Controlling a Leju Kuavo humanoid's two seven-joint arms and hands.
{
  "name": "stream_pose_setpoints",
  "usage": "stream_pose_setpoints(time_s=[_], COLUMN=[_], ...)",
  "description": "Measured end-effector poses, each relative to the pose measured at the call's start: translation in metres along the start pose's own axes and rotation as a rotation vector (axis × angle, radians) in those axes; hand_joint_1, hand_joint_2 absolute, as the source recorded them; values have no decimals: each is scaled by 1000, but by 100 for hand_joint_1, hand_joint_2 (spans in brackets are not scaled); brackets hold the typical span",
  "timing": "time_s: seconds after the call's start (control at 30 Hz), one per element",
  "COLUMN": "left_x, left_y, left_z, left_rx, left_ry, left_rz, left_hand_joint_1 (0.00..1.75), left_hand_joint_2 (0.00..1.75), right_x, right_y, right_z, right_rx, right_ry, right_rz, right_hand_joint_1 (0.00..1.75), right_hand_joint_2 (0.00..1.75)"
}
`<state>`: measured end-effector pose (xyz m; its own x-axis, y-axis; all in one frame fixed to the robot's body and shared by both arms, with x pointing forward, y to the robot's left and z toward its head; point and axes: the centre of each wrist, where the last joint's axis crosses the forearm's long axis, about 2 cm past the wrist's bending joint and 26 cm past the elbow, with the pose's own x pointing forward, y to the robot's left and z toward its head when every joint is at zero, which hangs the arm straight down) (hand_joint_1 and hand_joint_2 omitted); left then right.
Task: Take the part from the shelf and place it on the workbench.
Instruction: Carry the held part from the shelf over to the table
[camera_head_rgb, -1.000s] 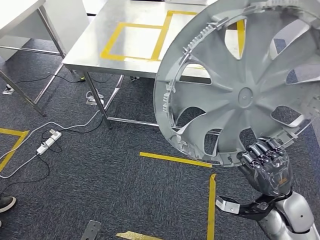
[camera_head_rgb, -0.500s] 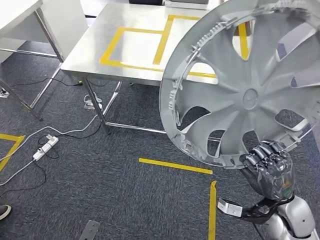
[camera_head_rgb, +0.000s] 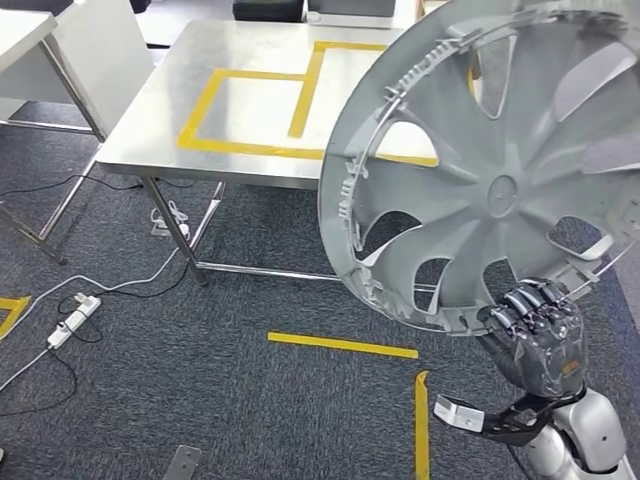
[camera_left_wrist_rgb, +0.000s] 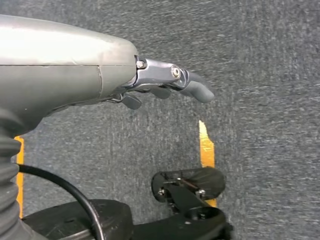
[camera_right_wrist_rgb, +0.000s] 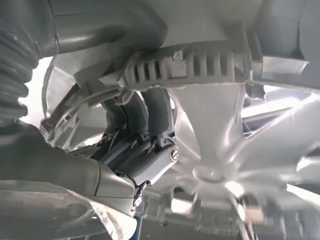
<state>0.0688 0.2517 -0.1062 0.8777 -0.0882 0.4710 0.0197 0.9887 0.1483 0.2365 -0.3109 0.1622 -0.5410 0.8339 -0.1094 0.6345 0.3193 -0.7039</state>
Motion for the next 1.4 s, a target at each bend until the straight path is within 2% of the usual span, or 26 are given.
stream_pose_setpoints(time_s=[1.4], left_x=[0], left_y=[-3], left_z=[1], left_rx=[-17], left_ry=[-10], left_rz=[-22], left_hand_joint_1=[0], left_hand_joint_2=[175], right_x=[5], right_y=[-1], right_z=[8], right_rx=[28], right_ry=[7], right_rz=[-14], right_hand_joint_1=[175], right_hand_joint_2=[175])
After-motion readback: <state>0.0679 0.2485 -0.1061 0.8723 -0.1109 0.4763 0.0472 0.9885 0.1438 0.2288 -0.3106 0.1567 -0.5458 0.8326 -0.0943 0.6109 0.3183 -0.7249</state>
